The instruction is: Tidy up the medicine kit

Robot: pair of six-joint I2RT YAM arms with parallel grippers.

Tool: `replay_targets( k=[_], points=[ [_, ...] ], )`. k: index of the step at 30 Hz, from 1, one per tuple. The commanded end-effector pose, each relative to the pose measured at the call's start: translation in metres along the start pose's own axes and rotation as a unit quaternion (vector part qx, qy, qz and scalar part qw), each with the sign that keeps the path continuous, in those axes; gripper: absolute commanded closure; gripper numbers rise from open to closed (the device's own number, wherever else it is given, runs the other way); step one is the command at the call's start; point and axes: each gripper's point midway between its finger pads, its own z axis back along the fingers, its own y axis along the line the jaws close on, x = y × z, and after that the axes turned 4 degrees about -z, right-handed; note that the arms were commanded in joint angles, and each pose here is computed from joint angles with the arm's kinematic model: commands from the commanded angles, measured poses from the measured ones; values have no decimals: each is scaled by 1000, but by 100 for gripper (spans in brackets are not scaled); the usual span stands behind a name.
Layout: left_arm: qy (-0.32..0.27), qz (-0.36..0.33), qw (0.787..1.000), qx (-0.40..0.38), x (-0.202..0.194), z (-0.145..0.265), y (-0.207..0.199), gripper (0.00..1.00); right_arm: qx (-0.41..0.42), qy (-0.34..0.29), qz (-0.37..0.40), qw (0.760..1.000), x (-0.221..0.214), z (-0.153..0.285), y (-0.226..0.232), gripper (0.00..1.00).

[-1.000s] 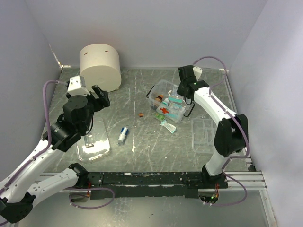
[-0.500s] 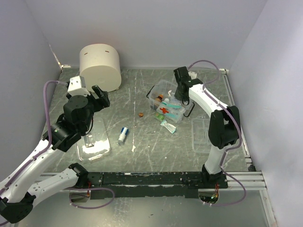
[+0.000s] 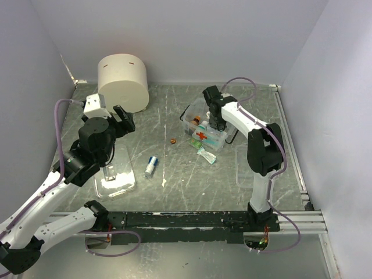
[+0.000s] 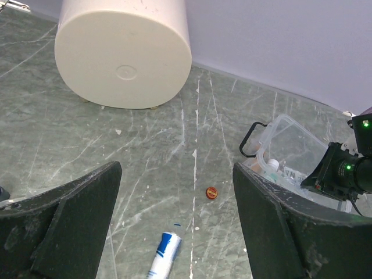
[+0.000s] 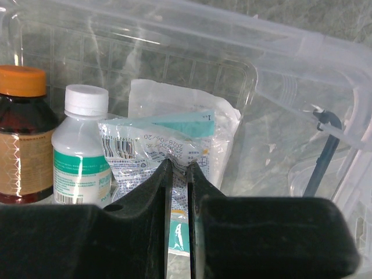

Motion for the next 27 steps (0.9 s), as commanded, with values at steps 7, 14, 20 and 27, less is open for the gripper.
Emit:
replay_targets(
  k=[7,14,20,27],
  points=[
    [-1,4,1000,1,1,2,2,11,-46,-1,20,999,-9,1,-6,84],
    [-9,9,1000,-1,5,4,3,11,-67,6,21,998,-17,-2,-13,81],
    [-10,10,1000,-2,5,5,4,11,-55,-8,17,998,-12,8,-8,72],
    [-10,10,1000,-1,5,4,4,11,-33,-34,11,999,5,27,-1,60]
  ],
)
